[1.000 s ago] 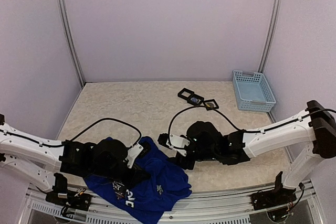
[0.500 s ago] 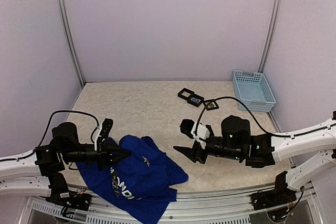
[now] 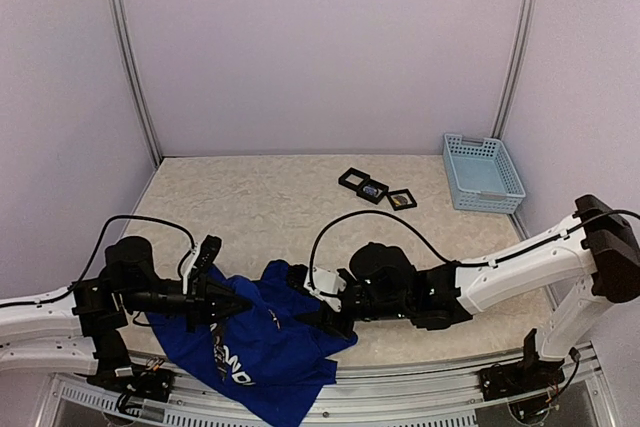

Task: Remove the brooch from the garment
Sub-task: Pass from the left arm to the right

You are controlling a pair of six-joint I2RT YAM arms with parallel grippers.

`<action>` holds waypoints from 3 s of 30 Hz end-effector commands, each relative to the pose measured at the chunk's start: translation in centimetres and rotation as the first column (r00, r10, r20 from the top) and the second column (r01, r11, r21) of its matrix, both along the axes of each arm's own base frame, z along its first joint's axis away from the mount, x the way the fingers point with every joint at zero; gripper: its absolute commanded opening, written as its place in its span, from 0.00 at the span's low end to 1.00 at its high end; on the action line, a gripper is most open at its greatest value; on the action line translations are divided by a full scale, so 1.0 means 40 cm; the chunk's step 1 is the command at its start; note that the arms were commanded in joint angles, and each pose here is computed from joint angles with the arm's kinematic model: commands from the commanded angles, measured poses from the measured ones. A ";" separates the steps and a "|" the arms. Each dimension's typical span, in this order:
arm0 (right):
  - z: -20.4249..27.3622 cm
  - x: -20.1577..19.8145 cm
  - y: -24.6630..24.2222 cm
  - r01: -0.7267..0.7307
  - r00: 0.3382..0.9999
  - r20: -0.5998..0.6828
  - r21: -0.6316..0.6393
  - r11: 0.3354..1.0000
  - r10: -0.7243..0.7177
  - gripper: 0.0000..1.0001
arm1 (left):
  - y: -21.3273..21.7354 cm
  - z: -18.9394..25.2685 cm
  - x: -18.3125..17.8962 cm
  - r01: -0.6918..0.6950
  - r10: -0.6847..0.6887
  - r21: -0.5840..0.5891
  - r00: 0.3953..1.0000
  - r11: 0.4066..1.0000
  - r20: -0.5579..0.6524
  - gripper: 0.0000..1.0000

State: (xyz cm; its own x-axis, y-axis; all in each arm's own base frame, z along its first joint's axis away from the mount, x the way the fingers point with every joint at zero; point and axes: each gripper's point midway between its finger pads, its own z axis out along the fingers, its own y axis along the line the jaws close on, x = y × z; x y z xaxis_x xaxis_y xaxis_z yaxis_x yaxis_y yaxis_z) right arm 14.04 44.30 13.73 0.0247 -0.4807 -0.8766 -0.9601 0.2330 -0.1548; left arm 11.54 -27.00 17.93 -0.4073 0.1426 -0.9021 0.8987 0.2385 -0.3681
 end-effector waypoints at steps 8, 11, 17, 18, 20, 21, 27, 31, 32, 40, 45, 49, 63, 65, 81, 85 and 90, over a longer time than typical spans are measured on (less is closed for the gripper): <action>-0.033 -0.031 0.052 0.030 0.998 -0.060 -0.015 0.999 -0.031 0.47 | 0.000 0.029 0.017 -0.022 0.024 -0.029 0.998 0.999 0.051 0.00; -0.039 -0.039 0.067 0.035 0.997 -0.068 -0.014 0.999 -0.036 0.47 | 0.002 0.035 0.016 -0.024 0.026 -0.038 0.998 0.999 0.059 0.00; -0.035 -0.053 0.073 0.029 0.996 -0.088 -0.003 1.000 -0.029 0.49 | 0.007 0.040 0.020 -0.038 0.041 -0.043 0.997 0.998 0.068 0.00; -0.033 -0.057 0.073 0.026 0.996 -0.085 -0.002 1.000 -0.026 0.50 | 0.009 0.037 0.024 -0.050 0.053 -0.039 0.996 0.998 0.068 0.00; -0.028 -0.069 0.076 0.011 0.997 -0.074 0.000 1.000 -0.010 0.52 | 0.016 0.033 0.041 -0.095 0.097 -0.033 0.993 0.995 0.069 0.00; -0.027 -0.072 0.078 0.009 0.998 -0.069 -0.001 1.000 -0.009 0.52 | 0.020 0.030 0.050 -0.120 0.121 -0.027 0.990 0.992 0.068 0.00; -0.026 -0.076 0.084 0.015 0.998 -0.062 0.001 1.000 -0.015 0.52 | 0.019 0.026 0.056 -0.130 0.132 -0.032 0.989 0.991 0.065 0.00; -0.014 -0.069 0.082 0.038 0.998 -0.057 0.022 0.999 -0.037 0.52 | 0.009 0.024 0.046 -0.096 0.098 -0.033 0.994 0.995 0.056 0.00; -0.010 -0.068 0.081 0.042 0.998 -0.056 0.027 0.999 -0.040 0.52 | 0.007 0.023 0.044 -0.089 0.090 -0.034 0.994 0.995 0.055 0.00; 0.012 -0.078 0.078 0.048 0.998 -0.044 0.056 0.997 -0.045 0.52 | -0.013 0.014 0.032 -0.046 0.047 -0.027 0.998 0.999 0.042 0.00; -0.004 -0.088 0.092 0.032 0.998 -0.058 0.044 0.999 -0.029 0.52 | -0.016 0.010 0.035 -0.056 0.057 -0.017 0.997 0.998 0.047 0.00; -0.018 -0.087 0.099 0.039 0.998 -0.060 0.033 0.999 -0.037 0.51 | -0.020 0.012 0.026 -0.038 0.039 -0.021 0.998 0.999 0.054 0.00; -0.047 -0.065 0.103 0.090 0.994 -0.054 -0.011 0.996 -0.090 0.39 | -0.041 0.012 0.006 -0.002 0.003 -0.014 0.998 1.000 0.066 0.00; -0.050 -0.061 0.104 0.098 0.994 -0.052 -0.017 0.995 -0.099 0.39 | -0.039 0.012 0.005 -0.004 0.005 -0.016 0.998 1.000 0.069 0.00; -0.011 -0.032 0.075 0.168 0.986 -0.013 0.019 0.986 -0.168 0.00 | -0.035 0.021 0.000 -0.002 0.004 -0.019 0.997 1.000 0.080 0.00; 0.014 -0.021 0.053 0.198 0.980 0.009 0.046 0.979 -0.198 0.00 | -0.033 0.020 0.004 -0.014 0.015 -0.012 0.996 1.000 0.082 0.00; 0.062 -0.003 0.017 0.240 0.969 0.044 0.091 0.966 -0.245 0.00 | -0.026 0.024 0.011 -0.056 0.055 0.008 0.993 0.998 0.108 0.37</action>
State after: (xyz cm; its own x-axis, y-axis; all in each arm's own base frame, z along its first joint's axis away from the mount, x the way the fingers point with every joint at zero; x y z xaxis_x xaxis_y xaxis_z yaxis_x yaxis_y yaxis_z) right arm 13.43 46.16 13.61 -0.0645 -0.4550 -0.8882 -0.8946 0.4208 -0.1505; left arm 11.76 -28.14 18.15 -0.3399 0.1335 -0.9310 0.9183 0.2607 -0.2979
